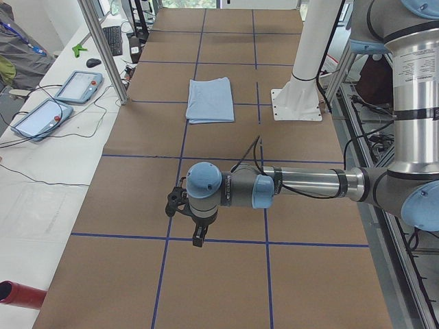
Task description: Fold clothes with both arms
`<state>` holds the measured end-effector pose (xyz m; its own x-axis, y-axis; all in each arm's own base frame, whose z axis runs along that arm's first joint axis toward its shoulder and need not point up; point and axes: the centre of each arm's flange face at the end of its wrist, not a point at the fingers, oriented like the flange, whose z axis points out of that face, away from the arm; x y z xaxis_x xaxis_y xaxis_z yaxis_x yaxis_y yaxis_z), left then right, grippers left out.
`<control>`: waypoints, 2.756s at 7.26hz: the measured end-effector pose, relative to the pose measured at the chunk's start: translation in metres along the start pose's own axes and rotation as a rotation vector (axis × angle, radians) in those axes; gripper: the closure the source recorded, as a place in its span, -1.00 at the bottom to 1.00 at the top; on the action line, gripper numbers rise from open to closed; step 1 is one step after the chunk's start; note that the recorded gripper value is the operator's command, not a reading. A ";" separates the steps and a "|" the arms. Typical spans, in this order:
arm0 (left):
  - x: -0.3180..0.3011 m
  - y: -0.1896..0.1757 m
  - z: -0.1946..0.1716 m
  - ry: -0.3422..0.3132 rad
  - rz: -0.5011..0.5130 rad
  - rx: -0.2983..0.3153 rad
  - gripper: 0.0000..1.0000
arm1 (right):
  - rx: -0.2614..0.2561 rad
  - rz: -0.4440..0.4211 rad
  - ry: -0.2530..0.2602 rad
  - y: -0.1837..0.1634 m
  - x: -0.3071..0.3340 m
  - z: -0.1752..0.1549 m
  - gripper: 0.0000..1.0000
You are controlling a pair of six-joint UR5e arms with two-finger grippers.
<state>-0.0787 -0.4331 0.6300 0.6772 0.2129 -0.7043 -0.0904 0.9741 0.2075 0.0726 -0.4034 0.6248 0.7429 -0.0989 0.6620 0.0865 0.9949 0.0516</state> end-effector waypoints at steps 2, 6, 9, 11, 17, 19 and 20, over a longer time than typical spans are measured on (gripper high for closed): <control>0.004 -0.003 -0.004 -0.002 0.015 0.012 -1.00 | 0.013 -0.012 -0.005 -0.001 -0.006 -0.006 -1.00; 0.006 -0.005 -0.006 -0.007 0.037 0.031 -1.00 | 0.024 -0.021 -0.015 -0.001 -0.011 -0.011 -1.00; 0.005 -0.003 -0.005 -0.007 0.035 0.029 -1.00 | 0.025 -0.022 -0.015 -0.001 -0.012 -0.011 -1.00; 0.004 0.000 -0.004 -0.007 0.030 0.025 -1.00 | 0.025 -0.022 -0.014 -0.001 -0.011 -0.011 -1.00; 0.000 -0.002 -0.006 -0.063 0.037 0.019 -1.00 | 0.018 -0.015 -0.011 0.000 -0.009 -0.008 -1.00; -0.001 -0.002 -0.006 -0.069 0.038 0.018 -1.00 | 0.018 -0.013 -0.010 0.000 -0.008 -0.008 -1.00; -0.001 -0.002 -0.006 -0.070 0.038 0.018 -1.00 | 0.018 -0.013 -0.011 0.000 -0.009 -0.008 -1.00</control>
<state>-0.0831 -0.4350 0.6260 0.7227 0.2434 -0.6469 -0.1042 0.9636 0.2461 0.0715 -0.4029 0.6131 0.7345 -0.1119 0.6693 0.0844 0.9937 0.0735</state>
